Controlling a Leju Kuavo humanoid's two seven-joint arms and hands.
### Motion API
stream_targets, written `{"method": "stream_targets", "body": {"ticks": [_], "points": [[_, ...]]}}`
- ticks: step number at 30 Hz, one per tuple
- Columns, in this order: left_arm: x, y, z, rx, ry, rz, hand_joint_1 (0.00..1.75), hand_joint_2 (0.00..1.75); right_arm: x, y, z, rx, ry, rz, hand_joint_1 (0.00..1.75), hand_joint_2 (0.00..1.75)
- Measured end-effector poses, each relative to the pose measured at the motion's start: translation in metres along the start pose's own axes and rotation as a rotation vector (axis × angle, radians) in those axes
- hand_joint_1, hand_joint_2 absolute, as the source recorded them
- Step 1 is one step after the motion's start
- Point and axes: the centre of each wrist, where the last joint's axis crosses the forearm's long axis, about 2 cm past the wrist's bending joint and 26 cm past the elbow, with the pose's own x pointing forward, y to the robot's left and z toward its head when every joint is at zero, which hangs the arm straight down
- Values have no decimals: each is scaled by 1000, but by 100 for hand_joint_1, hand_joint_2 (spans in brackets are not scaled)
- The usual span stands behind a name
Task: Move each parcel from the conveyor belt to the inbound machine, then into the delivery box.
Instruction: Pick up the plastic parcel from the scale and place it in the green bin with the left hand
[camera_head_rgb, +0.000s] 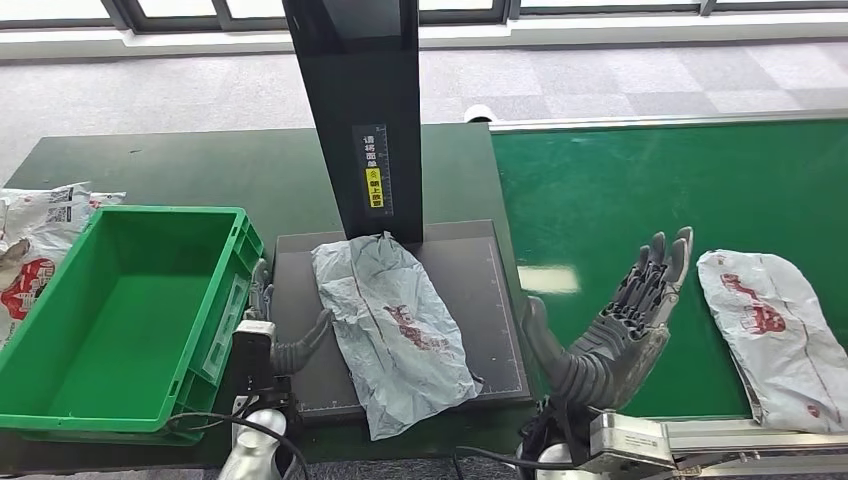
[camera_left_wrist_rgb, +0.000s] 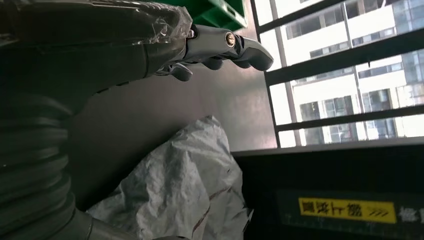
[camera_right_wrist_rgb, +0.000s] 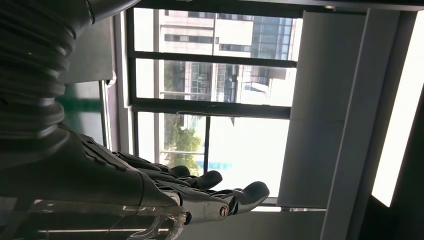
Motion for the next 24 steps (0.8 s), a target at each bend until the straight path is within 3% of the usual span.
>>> {"method": "stream_targets", "body": {"ticks": [6, 22, 23, 24], "points": [[7, -48, 6, -294, 152, -386, 0, 175, -30, 11, 12, 173, 88, -33, 0, 175], [18, -77, -2, -550, 147, -419, 0, 175, -50, 19, 22, 217, 168, -27, 0, 175], [20, -79, -2, -561, 150, -421, 9, 175, -50, 19, 22, 217, 170, -28, 0, 175], [21, -81, -2, -572, 151, -425, 53, 175, -50, 20, 22, 216, 172, -28, 0, 175]]}}
